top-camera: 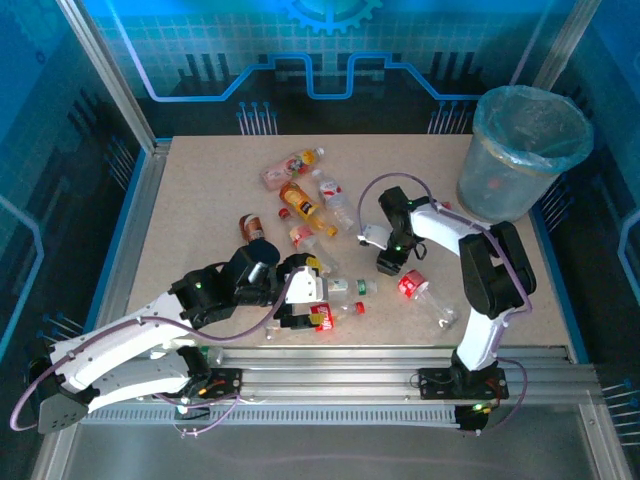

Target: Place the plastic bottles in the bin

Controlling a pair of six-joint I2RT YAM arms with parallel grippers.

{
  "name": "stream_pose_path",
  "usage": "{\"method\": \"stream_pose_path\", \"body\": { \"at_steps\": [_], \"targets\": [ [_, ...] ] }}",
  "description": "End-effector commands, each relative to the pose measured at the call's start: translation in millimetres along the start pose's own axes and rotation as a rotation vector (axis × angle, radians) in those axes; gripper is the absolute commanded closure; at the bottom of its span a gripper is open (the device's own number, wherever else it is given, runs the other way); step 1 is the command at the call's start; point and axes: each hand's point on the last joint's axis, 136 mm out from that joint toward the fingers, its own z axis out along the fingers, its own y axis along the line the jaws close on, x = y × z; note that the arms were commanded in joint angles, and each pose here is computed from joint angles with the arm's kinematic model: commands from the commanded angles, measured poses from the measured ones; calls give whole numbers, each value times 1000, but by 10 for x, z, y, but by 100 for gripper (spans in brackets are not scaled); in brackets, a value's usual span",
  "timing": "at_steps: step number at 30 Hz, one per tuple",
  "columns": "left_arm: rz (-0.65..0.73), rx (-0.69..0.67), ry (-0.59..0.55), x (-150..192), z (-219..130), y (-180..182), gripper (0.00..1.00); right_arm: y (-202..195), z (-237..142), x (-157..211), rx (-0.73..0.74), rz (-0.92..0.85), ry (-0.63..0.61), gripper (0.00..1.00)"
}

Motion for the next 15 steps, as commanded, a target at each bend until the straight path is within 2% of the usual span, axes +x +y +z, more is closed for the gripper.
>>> {"method": "stream_pose_path", "body": {
  "at_steps": [1,9,15],
  "targets": [
    [25,5,18,17,11,-13,6,44,56,4,-51,34,-1,49],
    [35,-17,41,30,6,41,6,12,-107,-42,-89,75,-56,70],
    [46,-103,-7,-119,-78,199,6,-117,-509,-142,-18,124,-164,72]
  ]
}}
